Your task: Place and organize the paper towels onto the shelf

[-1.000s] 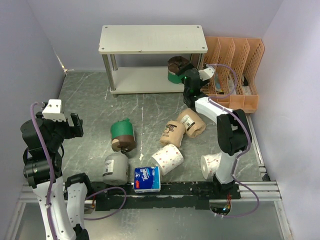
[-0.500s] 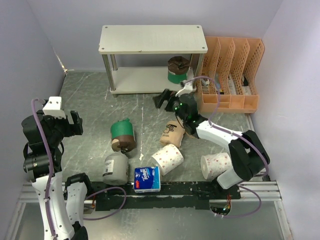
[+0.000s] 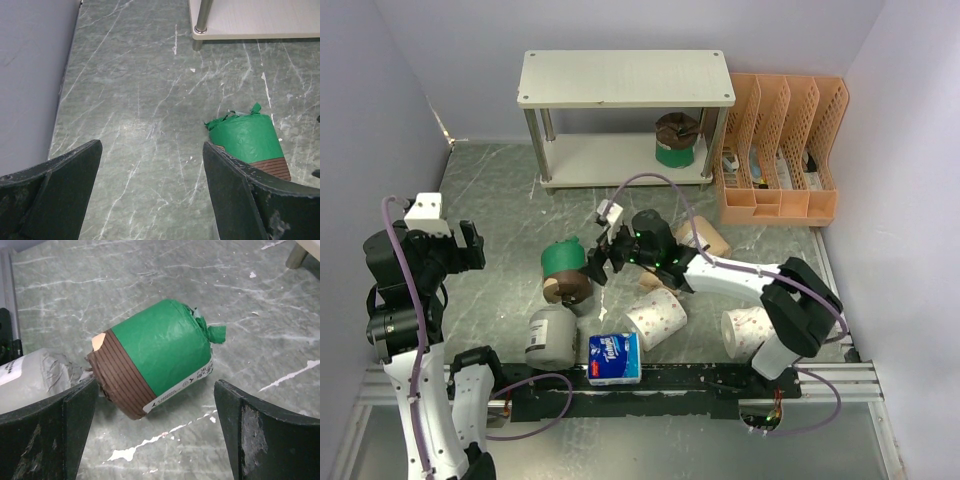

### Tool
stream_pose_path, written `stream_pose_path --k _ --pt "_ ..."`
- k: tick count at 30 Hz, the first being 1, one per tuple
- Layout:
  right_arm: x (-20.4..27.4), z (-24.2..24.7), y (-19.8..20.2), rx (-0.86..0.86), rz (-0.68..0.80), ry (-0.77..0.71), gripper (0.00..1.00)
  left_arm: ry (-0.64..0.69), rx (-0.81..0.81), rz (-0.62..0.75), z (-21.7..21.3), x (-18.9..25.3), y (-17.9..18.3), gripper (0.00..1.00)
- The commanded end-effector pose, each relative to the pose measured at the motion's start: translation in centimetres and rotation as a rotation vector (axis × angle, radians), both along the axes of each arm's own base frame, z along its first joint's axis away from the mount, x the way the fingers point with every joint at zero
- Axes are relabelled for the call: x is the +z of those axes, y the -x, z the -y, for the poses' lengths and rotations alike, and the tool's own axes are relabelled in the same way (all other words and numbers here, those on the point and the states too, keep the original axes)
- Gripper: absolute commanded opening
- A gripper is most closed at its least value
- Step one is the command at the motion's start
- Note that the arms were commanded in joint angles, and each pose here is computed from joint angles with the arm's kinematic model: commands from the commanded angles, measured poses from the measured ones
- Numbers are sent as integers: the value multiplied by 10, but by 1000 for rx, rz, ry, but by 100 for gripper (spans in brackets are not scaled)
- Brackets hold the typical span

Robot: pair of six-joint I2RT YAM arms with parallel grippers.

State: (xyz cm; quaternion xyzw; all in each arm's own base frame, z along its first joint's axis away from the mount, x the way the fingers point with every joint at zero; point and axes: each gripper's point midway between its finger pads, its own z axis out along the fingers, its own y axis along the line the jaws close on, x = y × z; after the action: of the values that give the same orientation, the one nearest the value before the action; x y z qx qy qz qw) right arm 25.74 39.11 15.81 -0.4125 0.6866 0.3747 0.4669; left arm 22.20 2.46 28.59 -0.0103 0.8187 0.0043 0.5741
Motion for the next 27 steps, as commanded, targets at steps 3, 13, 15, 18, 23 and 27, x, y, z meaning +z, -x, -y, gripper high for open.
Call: stream_pose_path --k 3,13,15,18,23,27 --pt "-17 -30 14 65 53 98 96 -9 37 44 -5 9 2 94" --pt "-45 -47 24 45 84 199 94 -10 33 49 -5 9 2 94" --pt "-47 -48 23 36 95 209 93 -10 33 49 -5 10 2 93" --pt "-52 -51 17 18 110 235 91 -10 32 51 -5 10 2 94" --pt "-62 -56 8 -18 127 286 84 -11 34 52 -5 10 3 94" --pt "-74 -59 4 -36 133 327 78 -10 32 51 -4 10 3 94"
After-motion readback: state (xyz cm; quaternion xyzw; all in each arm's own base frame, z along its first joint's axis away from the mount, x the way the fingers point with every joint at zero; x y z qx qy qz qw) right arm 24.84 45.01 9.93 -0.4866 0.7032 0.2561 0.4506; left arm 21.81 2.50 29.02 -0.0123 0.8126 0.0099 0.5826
